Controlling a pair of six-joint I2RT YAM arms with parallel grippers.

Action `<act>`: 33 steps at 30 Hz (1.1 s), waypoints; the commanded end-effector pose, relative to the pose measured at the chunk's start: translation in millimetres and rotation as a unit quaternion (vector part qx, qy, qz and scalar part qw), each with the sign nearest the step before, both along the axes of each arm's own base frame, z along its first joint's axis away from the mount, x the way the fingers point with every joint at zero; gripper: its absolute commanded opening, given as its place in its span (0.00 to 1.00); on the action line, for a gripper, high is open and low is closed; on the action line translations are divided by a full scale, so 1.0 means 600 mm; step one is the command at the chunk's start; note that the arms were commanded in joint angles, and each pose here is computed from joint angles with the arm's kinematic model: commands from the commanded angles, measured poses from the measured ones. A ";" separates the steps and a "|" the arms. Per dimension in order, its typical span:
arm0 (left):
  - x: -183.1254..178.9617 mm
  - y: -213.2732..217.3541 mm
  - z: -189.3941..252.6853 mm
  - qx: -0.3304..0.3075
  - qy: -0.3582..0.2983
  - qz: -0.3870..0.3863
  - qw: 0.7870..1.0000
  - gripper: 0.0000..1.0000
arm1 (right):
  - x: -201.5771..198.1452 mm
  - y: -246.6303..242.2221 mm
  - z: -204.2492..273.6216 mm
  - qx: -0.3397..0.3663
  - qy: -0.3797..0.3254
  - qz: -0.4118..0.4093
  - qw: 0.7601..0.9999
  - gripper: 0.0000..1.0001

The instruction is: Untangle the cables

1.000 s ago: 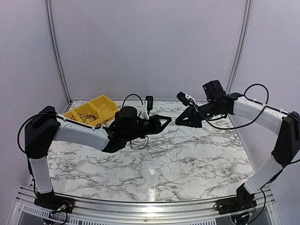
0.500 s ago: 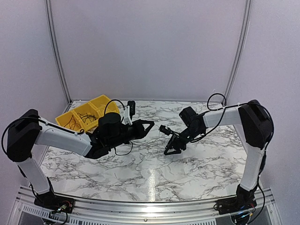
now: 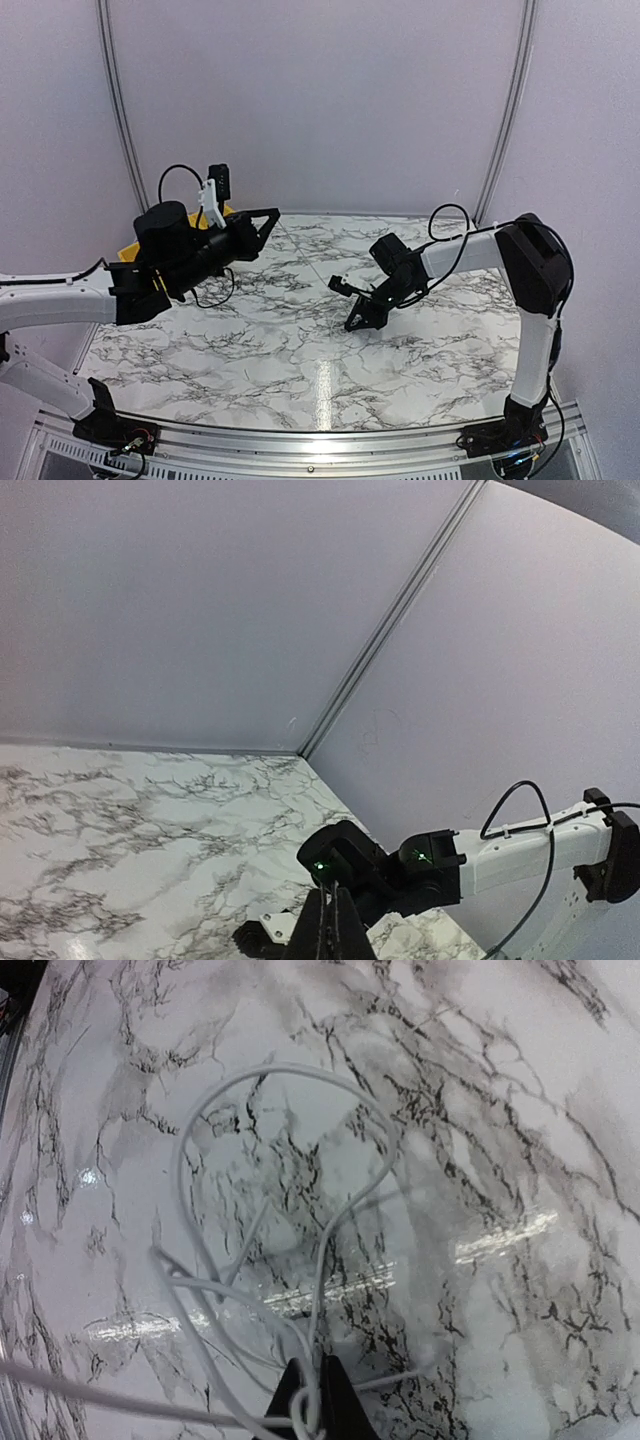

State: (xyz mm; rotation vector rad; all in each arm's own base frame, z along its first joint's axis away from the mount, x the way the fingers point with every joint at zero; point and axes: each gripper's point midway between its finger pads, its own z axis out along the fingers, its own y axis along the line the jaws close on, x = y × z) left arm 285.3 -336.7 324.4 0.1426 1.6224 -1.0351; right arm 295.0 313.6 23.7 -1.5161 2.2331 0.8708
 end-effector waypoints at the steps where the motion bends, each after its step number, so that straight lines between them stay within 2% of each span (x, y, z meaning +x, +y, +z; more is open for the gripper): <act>1: -0.010 0.083 0.139 0.031 -0.100 0.080 0.991 0.00 | 0.036 -0.040 -0.026 -0.038 0.000 -0.039 0.999 0.08; 5: -0.034 0.139 0.217 0.029 -0.139 0.114 0.983 0.00 | 0.052 -0.063 -0.032 -0.046 0.009 -0.061 0.997 0.20; 8: -0.046 0.171 0.249 0.027 -0.155 0.135 0.978 0.00 | 0.060 -0.075 -0.031 -0.047 0.010 -0.072 0.996 0.21; 10: -0.051 0.183 0.260 0.030 -0.161 0.144 0.976 0.00 | 0.064 -0.079 -0.029 -0.044 0.011 -0.076 0.996 0.18; 16: -0.051 0.191 0.271 0.048 -0.168 0.153 0.973 0.00 | 0.069 -0.086 -0.031 -0.057 0.005 -0.079 0.995 0.00; 23: -0.066 0.239 0.335 0.059 -0.199 0.197 0.958 0.00 | 0.104 -0.139 -0.055 -0.107 -0.007 -0.134 0.985 0.00; 33: -0.087 0.303 0.438 0.106 -0.236 0.256 0.931 0.00 | 0.138 -0.200 -0.053 -0.138 -0.020 -0.186 0.973 0.00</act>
